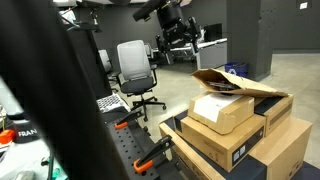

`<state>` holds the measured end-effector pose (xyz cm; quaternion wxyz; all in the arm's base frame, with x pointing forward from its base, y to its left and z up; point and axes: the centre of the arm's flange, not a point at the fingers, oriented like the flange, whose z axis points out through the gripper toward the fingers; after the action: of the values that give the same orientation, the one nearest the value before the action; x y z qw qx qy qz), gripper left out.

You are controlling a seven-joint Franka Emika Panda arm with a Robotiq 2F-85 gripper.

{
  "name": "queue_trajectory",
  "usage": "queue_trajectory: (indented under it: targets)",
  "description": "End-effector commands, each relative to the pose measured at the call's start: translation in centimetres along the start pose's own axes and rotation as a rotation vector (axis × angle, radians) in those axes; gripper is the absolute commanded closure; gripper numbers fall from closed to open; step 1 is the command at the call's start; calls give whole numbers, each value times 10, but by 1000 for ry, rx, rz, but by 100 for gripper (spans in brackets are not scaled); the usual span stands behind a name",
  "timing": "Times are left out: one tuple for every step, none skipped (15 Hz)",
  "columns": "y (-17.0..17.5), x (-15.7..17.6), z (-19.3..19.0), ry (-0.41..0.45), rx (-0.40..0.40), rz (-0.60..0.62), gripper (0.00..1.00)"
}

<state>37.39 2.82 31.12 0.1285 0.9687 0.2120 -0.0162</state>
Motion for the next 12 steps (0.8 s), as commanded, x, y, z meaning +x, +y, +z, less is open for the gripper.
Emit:
queue_trajectory:
  targets:
    - [-4,2,11,3,-14,-27,0]
    - [-5,7,15,8,-19,-39,0]
    - [-5,7,16,17,-22,-53,0]
    - [-5,9,17,26,-32,-61,0]
    - [-5,10,18,34,-43,-73,0]
    - [-5,11,19,44,-57,-93,0]
    - [-4,11,19,50,-71,-106,0]
    - [-4,8,18,55,-90,-126,0]
    - [-3,8,18,56,-103,-143,0]
    - [-2,6,19,54,-122,-166,0]
    - [-1,5,19,51,-133,-180,0]
    - [-1,4,20,47,-143,-192,0]
